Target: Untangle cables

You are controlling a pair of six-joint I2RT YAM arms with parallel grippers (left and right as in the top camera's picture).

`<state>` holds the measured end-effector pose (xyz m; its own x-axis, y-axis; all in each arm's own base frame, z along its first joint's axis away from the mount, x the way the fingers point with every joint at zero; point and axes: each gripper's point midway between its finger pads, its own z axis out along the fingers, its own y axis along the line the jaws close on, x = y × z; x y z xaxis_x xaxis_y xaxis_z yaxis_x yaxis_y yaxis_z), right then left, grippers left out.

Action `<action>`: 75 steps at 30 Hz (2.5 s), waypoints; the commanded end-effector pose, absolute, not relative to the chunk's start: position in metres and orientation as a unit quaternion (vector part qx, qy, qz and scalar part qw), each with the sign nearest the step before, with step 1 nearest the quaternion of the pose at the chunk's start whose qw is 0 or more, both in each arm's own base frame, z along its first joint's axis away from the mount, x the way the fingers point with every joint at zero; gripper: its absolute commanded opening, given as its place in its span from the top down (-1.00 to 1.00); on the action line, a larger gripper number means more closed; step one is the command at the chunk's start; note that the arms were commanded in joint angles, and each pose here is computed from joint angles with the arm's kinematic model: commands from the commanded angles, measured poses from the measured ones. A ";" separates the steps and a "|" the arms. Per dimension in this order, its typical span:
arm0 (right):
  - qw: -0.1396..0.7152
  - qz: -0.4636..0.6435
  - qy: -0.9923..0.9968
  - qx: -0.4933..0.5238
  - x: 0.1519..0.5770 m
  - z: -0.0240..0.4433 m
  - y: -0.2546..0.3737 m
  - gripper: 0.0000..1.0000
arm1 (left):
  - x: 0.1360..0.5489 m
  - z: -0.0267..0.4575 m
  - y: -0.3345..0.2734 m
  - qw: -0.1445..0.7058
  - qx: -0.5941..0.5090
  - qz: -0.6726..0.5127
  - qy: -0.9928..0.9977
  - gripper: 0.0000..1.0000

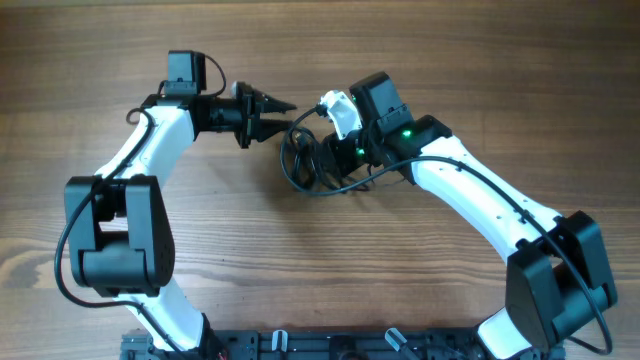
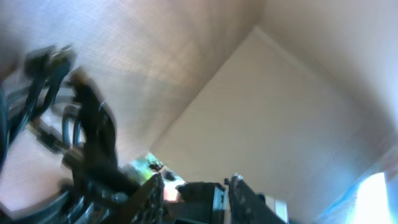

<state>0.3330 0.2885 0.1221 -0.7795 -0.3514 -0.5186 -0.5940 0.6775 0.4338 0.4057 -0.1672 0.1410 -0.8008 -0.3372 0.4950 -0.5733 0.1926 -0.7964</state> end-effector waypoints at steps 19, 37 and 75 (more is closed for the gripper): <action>0.201 0.308 0.917 -0.152 0.350 0.127 0.286 0.91 | 0.417 0.112 -0.153 -0.081 0.121 0.471 -0.870 0.74; 0.199 0.341 0.907 -0.142 0.353 0.135 0.290 0.91 | 0.407 0.123 -0.189 -0.129 -0.030 0.491 -0.861 0.46; 0.192 0.412 0.867 -0.204 0.341 0.155 0.305 0.87 | 0.415 0.118 -0.180 -0.143 -0.019 0.469 -0.871 0.92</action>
